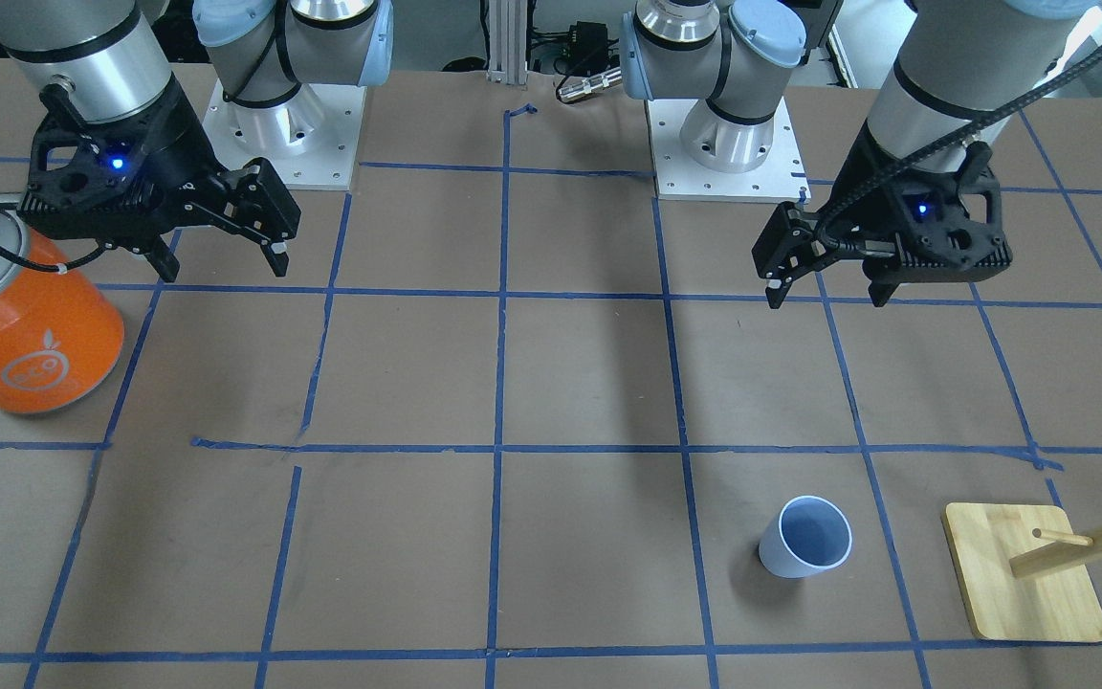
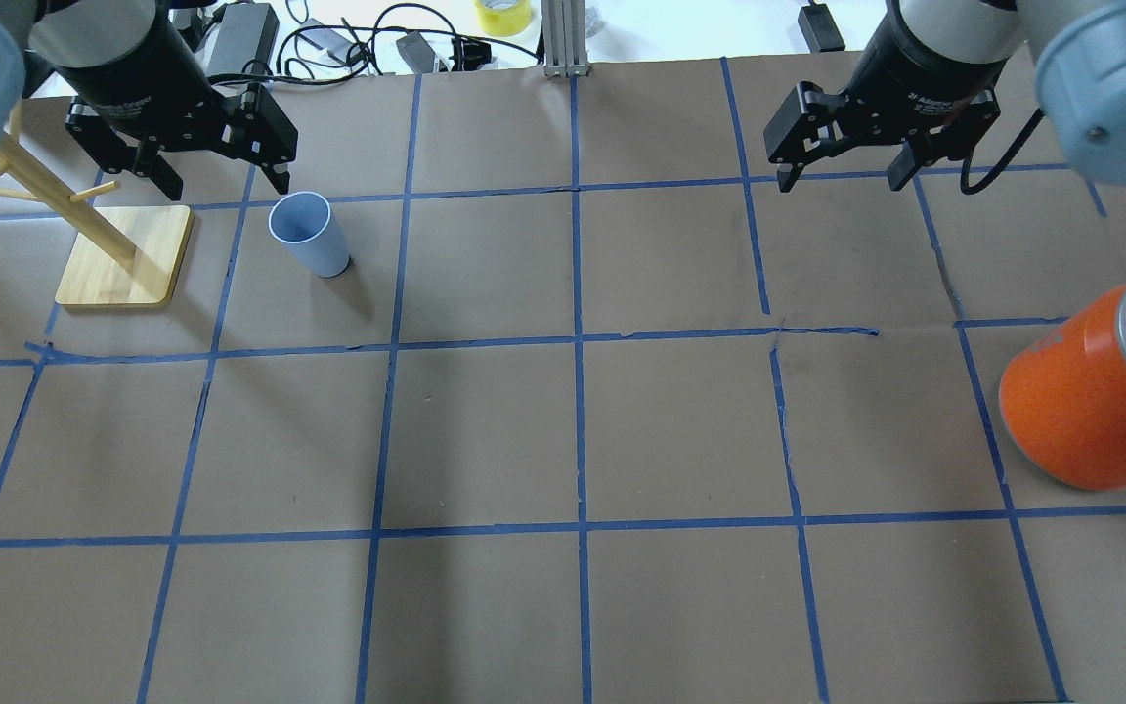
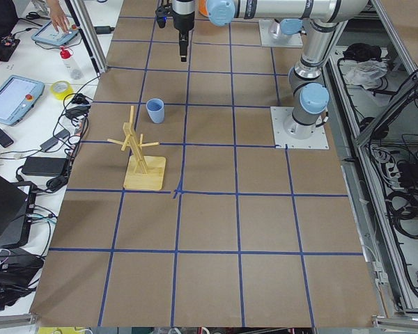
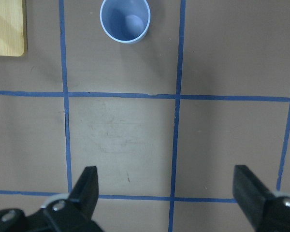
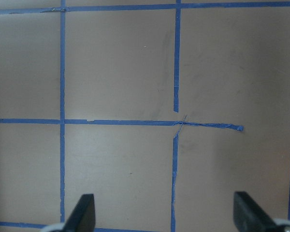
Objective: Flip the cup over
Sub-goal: 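Open the left gripper and raise it away from the cup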
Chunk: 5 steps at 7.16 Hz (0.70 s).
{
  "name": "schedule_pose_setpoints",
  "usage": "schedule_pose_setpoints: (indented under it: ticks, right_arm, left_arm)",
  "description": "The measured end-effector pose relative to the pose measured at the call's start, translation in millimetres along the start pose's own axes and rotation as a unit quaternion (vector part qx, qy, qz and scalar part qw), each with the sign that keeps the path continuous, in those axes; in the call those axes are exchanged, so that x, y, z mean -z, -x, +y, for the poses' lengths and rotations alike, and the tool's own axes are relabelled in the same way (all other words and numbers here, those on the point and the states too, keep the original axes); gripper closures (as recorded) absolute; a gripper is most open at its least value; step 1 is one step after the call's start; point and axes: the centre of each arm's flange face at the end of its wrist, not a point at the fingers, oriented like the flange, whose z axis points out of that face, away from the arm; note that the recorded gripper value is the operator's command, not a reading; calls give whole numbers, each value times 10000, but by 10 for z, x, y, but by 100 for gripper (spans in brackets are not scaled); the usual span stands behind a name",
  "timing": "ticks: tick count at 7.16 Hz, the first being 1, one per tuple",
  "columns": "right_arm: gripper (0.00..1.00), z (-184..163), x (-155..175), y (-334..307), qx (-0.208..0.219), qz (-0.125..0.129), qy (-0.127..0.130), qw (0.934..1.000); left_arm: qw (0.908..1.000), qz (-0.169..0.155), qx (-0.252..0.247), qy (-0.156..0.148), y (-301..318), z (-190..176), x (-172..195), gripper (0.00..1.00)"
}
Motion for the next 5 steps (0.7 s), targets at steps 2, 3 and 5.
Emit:
schedule_pose_setpoints:
  ticks: [2,3,5]
  right_arm:
    - [100,3,9,-1,-2,12,-13,10000]
    - [100,19,35,-4,1,42,-30,10000]
    - [100,49,69,-9,2,83,-27,10000]
  left_arm:
    - [9999,16,-12,-155,-2,-10,-63,0]
    - [9999,16,-14,-164,-2,-10,-75,0]
    - [10000,70,-19,-47,-21,45,-55,0]
